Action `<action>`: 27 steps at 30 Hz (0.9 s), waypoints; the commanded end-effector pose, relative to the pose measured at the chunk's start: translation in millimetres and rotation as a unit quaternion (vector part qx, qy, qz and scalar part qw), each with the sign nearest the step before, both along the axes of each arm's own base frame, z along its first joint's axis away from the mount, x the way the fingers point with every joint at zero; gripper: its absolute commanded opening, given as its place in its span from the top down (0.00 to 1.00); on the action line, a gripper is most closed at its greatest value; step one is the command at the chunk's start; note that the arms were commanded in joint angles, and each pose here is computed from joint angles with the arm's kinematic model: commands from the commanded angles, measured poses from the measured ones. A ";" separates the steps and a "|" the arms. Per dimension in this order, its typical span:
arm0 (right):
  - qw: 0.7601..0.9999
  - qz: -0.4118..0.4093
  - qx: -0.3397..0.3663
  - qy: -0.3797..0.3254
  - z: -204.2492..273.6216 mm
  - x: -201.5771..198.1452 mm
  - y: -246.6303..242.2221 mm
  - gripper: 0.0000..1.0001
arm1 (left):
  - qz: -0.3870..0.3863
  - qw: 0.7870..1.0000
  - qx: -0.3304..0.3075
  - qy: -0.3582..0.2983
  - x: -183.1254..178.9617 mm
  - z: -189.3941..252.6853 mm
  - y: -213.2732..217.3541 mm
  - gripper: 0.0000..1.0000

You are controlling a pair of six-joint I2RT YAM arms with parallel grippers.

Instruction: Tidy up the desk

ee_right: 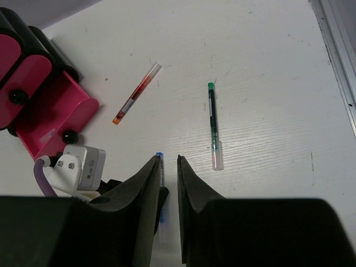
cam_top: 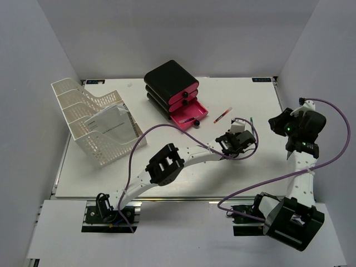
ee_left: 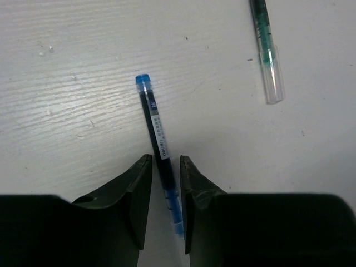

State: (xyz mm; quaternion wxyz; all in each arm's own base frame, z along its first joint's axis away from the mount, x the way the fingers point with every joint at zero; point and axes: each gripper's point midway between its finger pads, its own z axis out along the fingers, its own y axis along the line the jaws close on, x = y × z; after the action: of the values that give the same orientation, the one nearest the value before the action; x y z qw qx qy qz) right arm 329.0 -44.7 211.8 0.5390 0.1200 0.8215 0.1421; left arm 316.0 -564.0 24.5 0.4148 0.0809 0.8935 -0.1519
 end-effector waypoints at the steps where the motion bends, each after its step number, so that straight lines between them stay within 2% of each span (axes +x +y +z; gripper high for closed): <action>1: 1.000 0.005 0.004 -0.027 13.0 1.0 0.1 0.76 | -0.008 1.000 0.013 0.013 -4.9 -12.7 0.2 0.64; 9: 0.999 0.006 0.015 -0.029 14.2 -1.1 -2.1 0.76 | 0.000 0.996 0.083 0.029 -11.9 -46.5 29.2 0.65; 14: 0.999 0.004 0.020 -0.029 13.7 -3.0 -4.5 0.76 | 0.011 0.986 0.160 0.043 -24.2 -67.0 75.1 0.72; 18: 0.999 0.009 0.024 -0.031 13.7 -3.7 -2.9 0.76 | 0.016 0.980 0.196 0.041 -26.3 -66.4 106.3 0.78; 22: 0.999 0.008 0.025 -0.031 12.5 -4.3 -4.4 0.76 | 0.015 0.971 0.236 0.028 -27.2 -57.2 128.6 0.89; 27: 0.999 0.011 0.027 -0.034 13.7 -5.4 -4.0 0.76 | -0.026 0.967 0.253 0.023 -29.9 -39.2 145.7 0.97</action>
State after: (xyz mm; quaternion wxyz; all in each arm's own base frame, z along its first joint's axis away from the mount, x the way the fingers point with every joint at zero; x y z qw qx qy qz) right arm 323.0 -50.3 213.2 0.5413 0.1334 0.8126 0.1699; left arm 305.0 -469.3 17.4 0.4277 0.1261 0.8950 -0.0100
